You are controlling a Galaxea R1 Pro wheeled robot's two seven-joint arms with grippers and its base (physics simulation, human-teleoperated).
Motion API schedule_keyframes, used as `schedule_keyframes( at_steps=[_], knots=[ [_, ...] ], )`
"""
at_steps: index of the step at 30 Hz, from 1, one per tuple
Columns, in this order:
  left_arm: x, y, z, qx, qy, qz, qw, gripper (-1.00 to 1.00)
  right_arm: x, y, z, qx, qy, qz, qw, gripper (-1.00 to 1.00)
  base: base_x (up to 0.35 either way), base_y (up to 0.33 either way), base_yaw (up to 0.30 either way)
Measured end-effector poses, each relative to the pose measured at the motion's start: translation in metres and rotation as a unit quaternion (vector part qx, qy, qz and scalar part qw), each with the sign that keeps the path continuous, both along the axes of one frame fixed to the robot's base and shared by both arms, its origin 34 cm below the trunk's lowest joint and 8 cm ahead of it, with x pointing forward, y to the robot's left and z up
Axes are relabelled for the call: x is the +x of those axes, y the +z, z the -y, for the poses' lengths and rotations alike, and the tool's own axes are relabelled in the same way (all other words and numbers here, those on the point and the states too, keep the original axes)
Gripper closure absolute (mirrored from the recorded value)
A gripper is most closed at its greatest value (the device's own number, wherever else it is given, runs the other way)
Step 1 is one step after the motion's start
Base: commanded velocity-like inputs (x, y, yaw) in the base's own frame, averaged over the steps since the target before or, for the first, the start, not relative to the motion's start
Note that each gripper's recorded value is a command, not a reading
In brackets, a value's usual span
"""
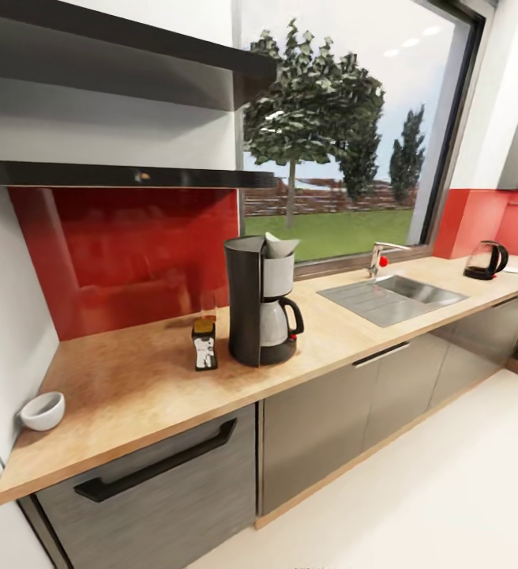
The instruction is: Set up a coffee station on the kitchen countertop: keep the coffee maker on the countertop, move the bottle of coffee from the kitchen shelf to the counter next to the coffee maker, place a paper coffee filter on top of the coffee maker, put the saucer next to the coffee maker with the coffee cup on the saucer, and place the electric kettle next to the coffee maker.
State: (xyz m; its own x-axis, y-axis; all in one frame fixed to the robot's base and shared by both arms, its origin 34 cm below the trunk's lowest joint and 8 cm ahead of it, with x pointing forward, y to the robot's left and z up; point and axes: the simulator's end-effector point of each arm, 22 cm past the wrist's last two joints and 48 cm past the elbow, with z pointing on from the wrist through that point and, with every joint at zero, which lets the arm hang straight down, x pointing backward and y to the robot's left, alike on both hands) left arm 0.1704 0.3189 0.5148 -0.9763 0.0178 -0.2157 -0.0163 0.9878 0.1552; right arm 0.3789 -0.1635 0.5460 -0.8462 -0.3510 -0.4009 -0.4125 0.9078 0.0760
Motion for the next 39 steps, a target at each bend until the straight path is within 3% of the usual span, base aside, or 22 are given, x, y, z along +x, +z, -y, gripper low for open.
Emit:
schedule_keyframes(
  at_steps=[7, 9, 16, 24, 25, 28, 30, 39],
  knots=[
    [0.000, 0.000, 0.001, 0.000, -0.001, 0.000, 1.0000, -1.00, 0.007, 0.003, -0.001, 0.007, -0.002, 0.016, 0.9998, -1.00, 0.000, 0.000, -0.300],
    [0.001, 0.000, 0.001, -0.001, 0.000, 0.001, 1.0000, -1.00, 0.017, 0.009, -0.005, 0.016, -0.003, 0.040, 0.9990, -1.00, 0.000, 0.000, -0.300],
    [0.002, 0.000, 0.002, -0.001, 0.001, 0.002, 1.0000, -1.00, 0.018, 0.010, -0.003, 0.016, -0.001, 0.046, 0.9988, -1.00, 0.000, 0.000, -0.300],
    [0.003, 0.000, 0.002, -0.001, 0.001, 0.004, 1.0000, -1.00, 0.022, 0.008, 0.035, -0.006, -0.011, 0.049, 0.9987, -1.00, 0.000, 0.000, -0.300],
    [0.003, 0.000, 0.002, -0.001, 0.001, 0.005, 1.0000, -1.00, 0.023, 0.008, 0.043, -0.010, -0.018, 0.050, 0.9985, -1.00, 0.000, 0.000, -0.297],
    [0.004, 0.000, 0.001, -0.001, 0.001, 0.006, 1.0000, -1.00, 0.031, 0.010, 0.068, -0.001, -0.100, 0.051, 0.9936, -1.00, 0.000, 0.000, -0.296],
    [0.005, 0.000, 0.002, -0.001, 0.001, 0.007, 1.0000, -1.00, 0.032, 0.011, 0.075, 0.001, -0.118, 0.052, 0.9917, -1.00, 0.000, 0.000, -0.294],
    [0.008, 0.000, 0.005, -0.004, 0.000, 0.011, 0.9999, -1.00, 0.036, 0.013, 0.082, 0.004, -0.134, 0.056, 0.9894, -1.00, 0.000, 0.000, -0.292]
  ],
)
